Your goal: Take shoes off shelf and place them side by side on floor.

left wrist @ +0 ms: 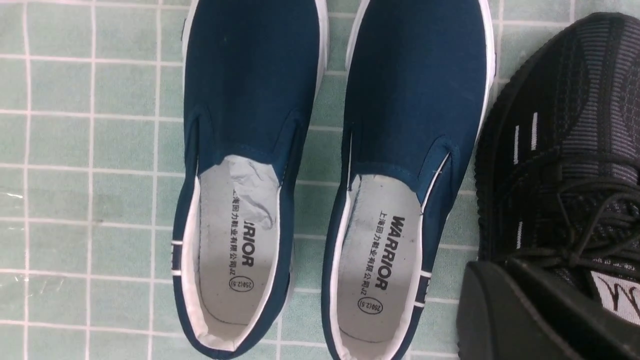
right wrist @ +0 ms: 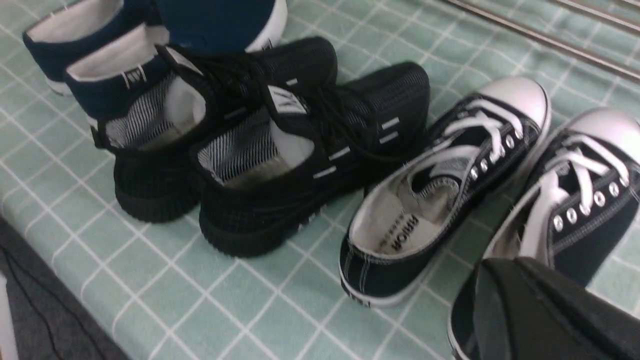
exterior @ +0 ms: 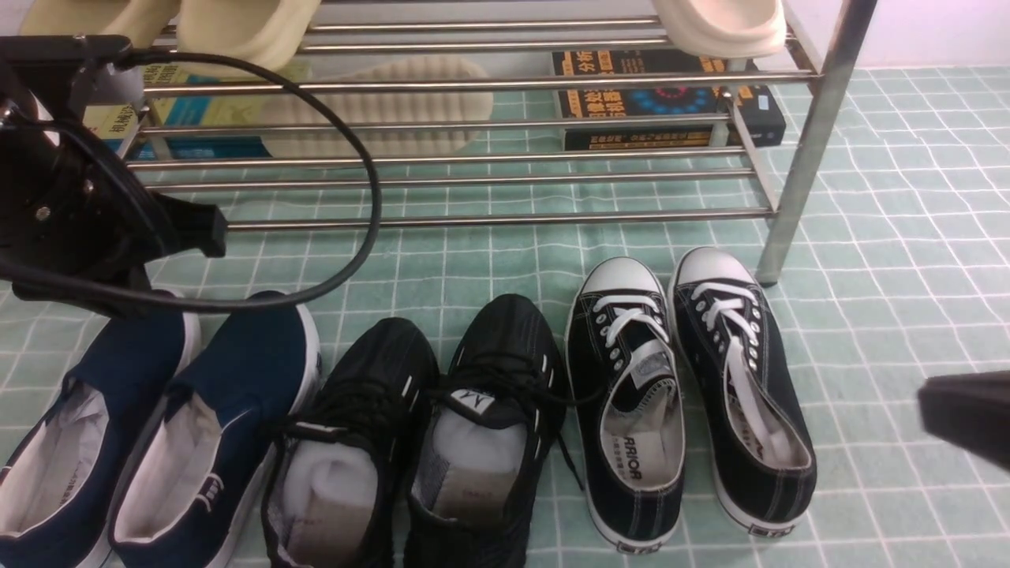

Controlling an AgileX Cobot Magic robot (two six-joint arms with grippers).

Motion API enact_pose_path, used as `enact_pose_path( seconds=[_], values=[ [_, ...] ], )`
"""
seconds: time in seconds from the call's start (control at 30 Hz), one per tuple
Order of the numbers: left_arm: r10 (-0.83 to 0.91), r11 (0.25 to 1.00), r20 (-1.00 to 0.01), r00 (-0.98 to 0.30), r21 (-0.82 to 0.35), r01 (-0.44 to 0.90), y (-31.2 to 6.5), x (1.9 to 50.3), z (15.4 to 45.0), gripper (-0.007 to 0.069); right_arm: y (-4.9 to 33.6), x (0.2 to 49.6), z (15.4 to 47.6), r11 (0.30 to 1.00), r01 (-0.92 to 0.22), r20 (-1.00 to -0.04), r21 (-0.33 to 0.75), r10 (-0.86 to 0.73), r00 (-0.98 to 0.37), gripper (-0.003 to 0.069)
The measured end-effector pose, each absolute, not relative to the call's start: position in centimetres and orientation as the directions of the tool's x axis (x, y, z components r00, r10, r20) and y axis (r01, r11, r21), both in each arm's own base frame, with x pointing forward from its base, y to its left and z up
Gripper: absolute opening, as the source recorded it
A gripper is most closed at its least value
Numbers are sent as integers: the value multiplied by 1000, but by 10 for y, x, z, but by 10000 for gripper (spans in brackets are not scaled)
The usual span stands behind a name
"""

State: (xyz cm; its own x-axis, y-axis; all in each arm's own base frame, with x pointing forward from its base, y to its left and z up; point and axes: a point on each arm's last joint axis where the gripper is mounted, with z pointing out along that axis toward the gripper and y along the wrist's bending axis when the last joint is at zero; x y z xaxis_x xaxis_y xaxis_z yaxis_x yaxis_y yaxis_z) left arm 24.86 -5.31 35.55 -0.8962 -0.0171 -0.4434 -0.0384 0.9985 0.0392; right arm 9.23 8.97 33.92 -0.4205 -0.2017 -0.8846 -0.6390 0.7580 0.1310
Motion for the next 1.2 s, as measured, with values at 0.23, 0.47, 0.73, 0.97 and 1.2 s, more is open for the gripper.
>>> enact_pose_path(
  seconds=[0.23, 0.47, 0.73, 0.97, 1.2],
  values=[
    [-25, 999, -433, -901, 32, -44, -54, 248, 355, 62, 89, 91, 323, 745, -652, -928, 137, -133, -347, -13],
    [-25, 998, -428, -904, 37, -45, -53, 247, 355, 66, 89, 91, 322, 746, -652, -927, 137, -135, -350, -10],
    [-17, 997, -433, -901, 56, -46, -52, 248, 355, 72, 89, 91, 322, 746, -652, -927, 137, -136, -351, -7],
    [-17, 997, -429, -903, 58, -46, -51, 247, 355, 72, 81, 87, 313, 757, -639, -928, 138, -127, -351, -4],
    [-9, 996, -436, -900, 77, -47, -50, 248, 355, 74, 42, 78, 268, 894, -426, -925, 141, -34, -377, 1]
  ],
)
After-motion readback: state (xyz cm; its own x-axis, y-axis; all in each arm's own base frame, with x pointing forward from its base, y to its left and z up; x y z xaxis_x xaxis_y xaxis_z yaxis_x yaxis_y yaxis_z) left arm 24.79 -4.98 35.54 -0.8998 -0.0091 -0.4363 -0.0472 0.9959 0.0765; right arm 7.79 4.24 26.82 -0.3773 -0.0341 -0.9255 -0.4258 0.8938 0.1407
